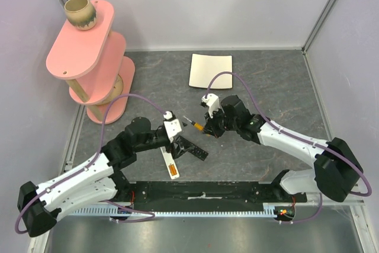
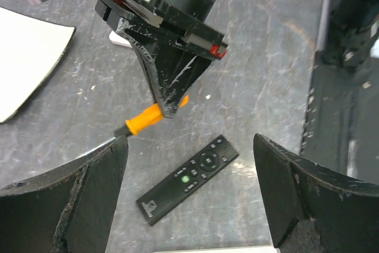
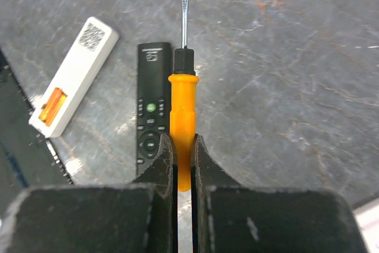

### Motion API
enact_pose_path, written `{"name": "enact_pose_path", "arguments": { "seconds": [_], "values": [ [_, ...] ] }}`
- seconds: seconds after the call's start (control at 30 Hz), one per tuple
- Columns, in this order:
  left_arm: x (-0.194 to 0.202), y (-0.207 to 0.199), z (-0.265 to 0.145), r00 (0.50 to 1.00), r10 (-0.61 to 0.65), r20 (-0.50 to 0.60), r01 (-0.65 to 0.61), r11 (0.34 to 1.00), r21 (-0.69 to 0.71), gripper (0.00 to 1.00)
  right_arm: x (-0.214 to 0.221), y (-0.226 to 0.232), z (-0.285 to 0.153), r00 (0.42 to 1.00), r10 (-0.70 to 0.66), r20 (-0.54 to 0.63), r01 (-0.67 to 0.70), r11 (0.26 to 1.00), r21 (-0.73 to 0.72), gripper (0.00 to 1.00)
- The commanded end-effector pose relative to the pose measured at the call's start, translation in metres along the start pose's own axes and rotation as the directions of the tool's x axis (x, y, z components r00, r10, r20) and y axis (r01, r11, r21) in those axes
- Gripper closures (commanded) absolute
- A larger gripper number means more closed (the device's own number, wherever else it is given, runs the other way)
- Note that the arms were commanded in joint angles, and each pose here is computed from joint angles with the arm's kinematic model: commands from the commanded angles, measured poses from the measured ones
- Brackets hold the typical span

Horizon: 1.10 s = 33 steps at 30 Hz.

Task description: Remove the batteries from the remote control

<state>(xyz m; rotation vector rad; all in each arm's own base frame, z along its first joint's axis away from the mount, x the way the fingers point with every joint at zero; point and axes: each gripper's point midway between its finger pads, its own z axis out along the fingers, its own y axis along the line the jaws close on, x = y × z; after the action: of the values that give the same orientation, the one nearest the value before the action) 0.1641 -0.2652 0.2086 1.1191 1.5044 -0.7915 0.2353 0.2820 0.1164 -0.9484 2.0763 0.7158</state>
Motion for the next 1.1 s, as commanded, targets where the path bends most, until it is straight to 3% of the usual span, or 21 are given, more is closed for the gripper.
{"name": "enact_pose_path", "arguments": {
  "seconds": [0.0,0.17,0.27,0.43,0.6,0.7,0.8,0.83,0.93,0.97,1.07],
  "values": [
    [0.016,0.015,0.012,0.967,0.246,-0.068,-0.249,0.968,-0.042,0.07,-0.017,0.032,-0.007,1.000,-0.007,-0.010,0.005,0.985,-0.173,1.00],
    [0.026,0.017,0.024,0.938,0.325,-0.118,-0.328,0.945,-0.009,0.05,-0.020,0.057,-0.020,1.000,0.021,-0.010,-0.023,0.955,-0.294,1.00],
    [0.018,0.020,0.031,0.929,0.359,-0.083,-0.362,0.932,-0.018,0.03,-0.022,0.069,-0.026,1.000,0.026,-0.008,-0.027,0.934,-0.357,1.00],
    [0.029,0.016,0.036,0.918,0.384,-0.095,-0.384,0.923,0.020,0.02,-0.023,0.075,-0.031,1.000,0.024,-0.013,-0.027,0.922,-0.386,1.00],
    [0.053,0.012,0.045,0.919,0.358,-0.162,-0.350,0.933,0.079,0.03,-0.031,0.080,-0.034,0.999,0.035,-0.002,-0.033,0.913,-0.406,1.00],
    [0.058,0.009,0.048,0.922,0.338,-0.189,-0.324,0.940,0.105,0.11,-0.035,0.081,-0.037,0.999,0.036,0.008,-0.029,0.914,-0.405,1.00],
    [0.056,0.010,0.052,0.925,0.323,-0.200,-0.308,0.946,0.104,0.33,-0.040,0.083,-0.041,0.999,0.039,0.019,-0.028,0.909,-0.416,1.00],
    [0.057,0.011,0.052,0.925,0.317,-0.210,-0.301,0.948,0.103,0.60,-0.042,0.084,-0.042,0.999,0.039,0.023,-0.026,0.907,-0.419,1.00],
    [0.054,0.012,0.053,0.931,0.293,-0.218,-0.279,0.956,0.093,0.94,-0.041,0.082,-0.041,0.999,0.042,0.017,-0.031,0.914,-0.404,1.00],
    [0.052,0.012,0.053,0.934,0.290,-0.211,-0.277,0.957,0.092,0.98,-0.040,0.079,-0.040,0.999,0.044,0.016,-0.035,0.921,-0.388,1.00],
    [0.045,0.009,0.054,0.949,0.252,-0.189,-0.240,0.967,0.085,0.98,-0.044,0.072,-0.039,0.998,0.060,0.025,-0.048,0.939,-0.340,0.99]
  ]
}}
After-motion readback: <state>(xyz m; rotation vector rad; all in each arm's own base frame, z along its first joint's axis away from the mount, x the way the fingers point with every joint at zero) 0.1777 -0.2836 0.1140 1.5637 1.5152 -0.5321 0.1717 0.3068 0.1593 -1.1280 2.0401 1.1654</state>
